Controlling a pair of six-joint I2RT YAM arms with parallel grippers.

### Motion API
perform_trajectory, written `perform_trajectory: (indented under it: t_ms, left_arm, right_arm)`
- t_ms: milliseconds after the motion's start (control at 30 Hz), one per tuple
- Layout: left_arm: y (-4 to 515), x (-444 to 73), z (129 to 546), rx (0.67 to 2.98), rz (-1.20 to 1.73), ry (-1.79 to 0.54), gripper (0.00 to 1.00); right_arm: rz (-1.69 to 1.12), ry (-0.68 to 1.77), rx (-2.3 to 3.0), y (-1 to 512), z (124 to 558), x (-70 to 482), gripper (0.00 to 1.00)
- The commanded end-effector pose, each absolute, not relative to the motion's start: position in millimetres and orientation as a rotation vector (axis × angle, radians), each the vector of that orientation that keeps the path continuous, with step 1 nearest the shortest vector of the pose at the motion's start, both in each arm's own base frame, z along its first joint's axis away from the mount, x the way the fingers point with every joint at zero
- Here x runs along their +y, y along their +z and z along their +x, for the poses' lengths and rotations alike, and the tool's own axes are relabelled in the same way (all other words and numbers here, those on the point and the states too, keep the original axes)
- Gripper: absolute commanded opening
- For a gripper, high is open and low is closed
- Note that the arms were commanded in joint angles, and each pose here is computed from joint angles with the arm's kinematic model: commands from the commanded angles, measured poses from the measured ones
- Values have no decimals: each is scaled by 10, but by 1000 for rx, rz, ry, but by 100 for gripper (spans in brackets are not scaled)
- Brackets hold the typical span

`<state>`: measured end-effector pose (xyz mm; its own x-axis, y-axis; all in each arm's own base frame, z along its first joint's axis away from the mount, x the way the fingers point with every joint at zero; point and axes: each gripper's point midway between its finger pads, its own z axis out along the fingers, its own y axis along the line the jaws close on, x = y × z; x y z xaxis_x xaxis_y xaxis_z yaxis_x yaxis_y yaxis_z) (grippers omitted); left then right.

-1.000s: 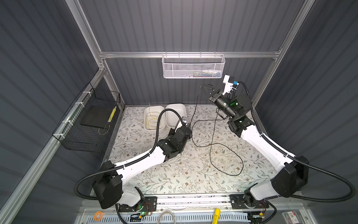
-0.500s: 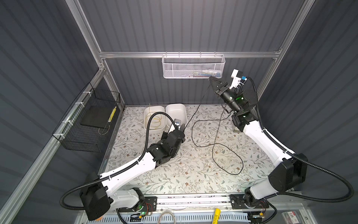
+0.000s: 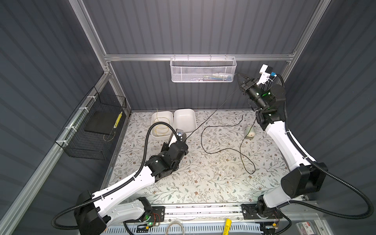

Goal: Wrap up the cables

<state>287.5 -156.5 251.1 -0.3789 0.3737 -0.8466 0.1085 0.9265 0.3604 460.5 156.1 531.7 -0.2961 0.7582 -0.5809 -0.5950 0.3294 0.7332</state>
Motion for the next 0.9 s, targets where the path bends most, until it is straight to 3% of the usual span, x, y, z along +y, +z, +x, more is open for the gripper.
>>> perform_trajectory:
  t_ms: [0,367,567,867]
  left_arm:
    - [2499,-1412,2763,1974,378,340,0]
    - [2456,-1274,2465,2068,550,310,0]
    - [2679,-1349,2347,1999,628,177,0]
    - [3468,-1650,2096,1852,717,-162,0]
  right_arm:
    - [164,1346,1336,5308,4710,1557,0]
    - [244,1218,1399,5190,5325,1356,0]
    - [322,1131,1535,4543,5725,1241,0]
    - [390,1081,1664,3603,5730,1265,0]
